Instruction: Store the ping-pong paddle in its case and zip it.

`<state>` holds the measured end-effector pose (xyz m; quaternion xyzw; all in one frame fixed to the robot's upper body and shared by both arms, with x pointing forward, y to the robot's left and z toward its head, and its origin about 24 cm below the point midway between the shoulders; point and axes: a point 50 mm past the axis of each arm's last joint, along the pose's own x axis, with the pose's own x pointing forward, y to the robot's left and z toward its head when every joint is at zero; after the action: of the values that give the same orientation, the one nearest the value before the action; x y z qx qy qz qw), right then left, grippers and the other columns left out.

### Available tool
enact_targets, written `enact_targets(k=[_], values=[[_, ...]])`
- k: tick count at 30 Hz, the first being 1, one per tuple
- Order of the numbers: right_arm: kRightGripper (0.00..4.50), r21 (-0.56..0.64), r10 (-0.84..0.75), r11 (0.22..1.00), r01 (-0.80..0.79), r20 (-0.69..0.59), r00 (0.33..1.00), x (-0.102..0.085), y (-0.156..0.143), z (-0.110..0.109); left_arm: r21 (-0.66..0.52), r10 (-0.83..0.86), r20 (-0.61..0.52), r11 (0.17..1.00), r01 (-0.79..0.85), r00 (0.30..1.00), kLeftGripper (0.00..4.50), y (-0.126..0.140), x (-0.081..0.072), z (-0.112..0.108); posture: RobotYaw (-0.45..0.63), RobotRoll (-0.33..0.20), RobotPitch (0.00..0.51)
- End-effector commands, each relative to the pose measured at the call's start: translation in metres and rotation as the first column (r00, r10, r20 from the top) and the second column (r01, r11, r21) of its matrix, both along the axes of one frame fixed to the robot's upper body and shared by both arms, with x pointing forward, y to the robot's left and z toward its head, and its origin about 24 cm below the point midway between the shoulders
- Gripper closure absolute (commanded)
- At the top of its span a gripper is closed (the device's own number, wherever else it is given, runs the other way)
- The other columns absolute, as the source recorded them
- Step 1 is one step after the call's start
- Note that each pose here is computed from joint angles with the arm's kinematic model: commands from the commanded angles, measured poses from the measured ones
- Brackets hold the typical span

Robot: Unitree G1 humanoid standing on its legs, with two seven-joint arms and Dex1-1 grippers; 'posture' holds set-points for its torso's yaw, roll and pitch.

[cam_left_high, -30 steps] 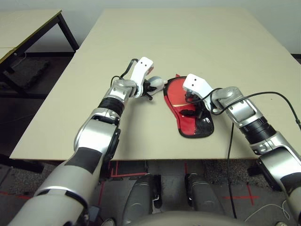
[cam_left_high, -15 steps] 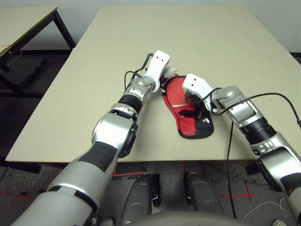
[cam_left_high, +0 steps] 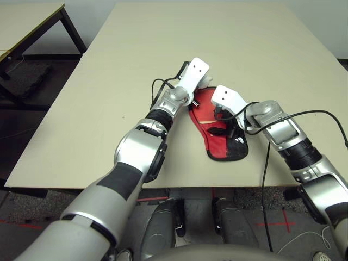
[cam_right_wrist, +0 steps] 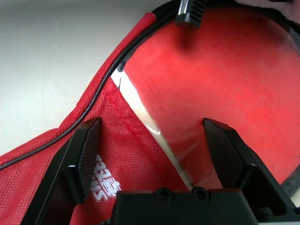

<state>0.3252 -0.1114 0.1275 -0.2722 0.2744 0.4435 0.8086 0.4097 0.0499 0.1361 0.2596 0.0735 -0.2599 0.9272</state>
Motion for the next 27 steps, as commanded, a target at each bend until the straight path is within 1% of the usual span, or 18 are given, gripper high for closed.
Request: enact_targets(k=[1,4,8,11,15,17,19,22,23,27], values=[[0.00,-0.042,-0.035,0.999,0.028,-0.176,0.984,-0.016,0.000,-0.039,-0.010,-0.073,0.082,0.997,0.074,0.994,4.11,-0.024,-0.002,0.018,-0.25,0.000,0.186],[0.00,-0.041,-0.040,0.999,0.033,-0.180,0.983,-0.019,0.000,-0.040,-0.013,-0.091,0.074,0.996,0.092,0.993,4.11,-0.030,-0.004,0.018,-0.26,0.000,0.188],[0.00,-0.041,-0.051,0.998,0.045,-0.181,0.982,-0.020,-0.003,-0.041,-0.024,-0.159,0.071,0.987,0.161,0.985,4.12,-0.040,-0.008,0.019,-0.24,0.000,0.186],[0.00,-0.033,-0.060,0.998,0.055,-0.178,0.982,-0.018,-0.003,-0.041,-0.022,-0.209,0.068,0.977,0.211,0.976,4.13,-0.045,-0.010,0.018,-0.22,0.000,0.181],[0.00,-0.018,-0.081,0.997,0.079,-0.162,0.983,-0.012,-0.007,-0.037,-0.029,-0.252,0.068,0.967,0.255,0.965,4.13,-0.041,-0.010,0.022,-0.18,0.000,0.170],[0.00,-0.011,-0.093,0.996,0.093,-0.155,0.984,-0.009,-0.009,-0.036,-0.004,-0.259,0.070,0.966,0.259,0.963,3.40,-0.036,-0.008,0.023,-0.17,0.000,0.167],[0.00,-0.008,-0.099,0.995,0.099,-0.152,0.983,-0.007,-0.012,-0.035,0.005,-0.259,0.055,0.966,0.259,0.964,2.76,-0.030,-0.007,0.021,-0.15,0.000,0.160],[0.00,-0.003,-0.109,0.994,0.110,-0.146,0.983,-0.003,-0.015,-0.034,0.006,-0.245,0.050,0.969,0.245,0.968,1.79,-0.013,-0.003,0.022,-0.13,0.000,0.151],[0.00,-0.002,-0.111,0.994,0.112,-0.145,0.983,-0.002,-0.015,-0.034,0.004,-0.245,0.050,0.969,0.245,0.968,1.40,-0.009,-0.002,0.022,-0.12,0.000,0.149],[0.00,0.004,-0.114,0.993,0.116,-0.144,0.983,0.000,-0.017,-0.033,-0.048,-0.250,0.044,0.967,0.252,0.967,0.12,0.000,0.000,0.028,-0.11,0.000,0.147]])
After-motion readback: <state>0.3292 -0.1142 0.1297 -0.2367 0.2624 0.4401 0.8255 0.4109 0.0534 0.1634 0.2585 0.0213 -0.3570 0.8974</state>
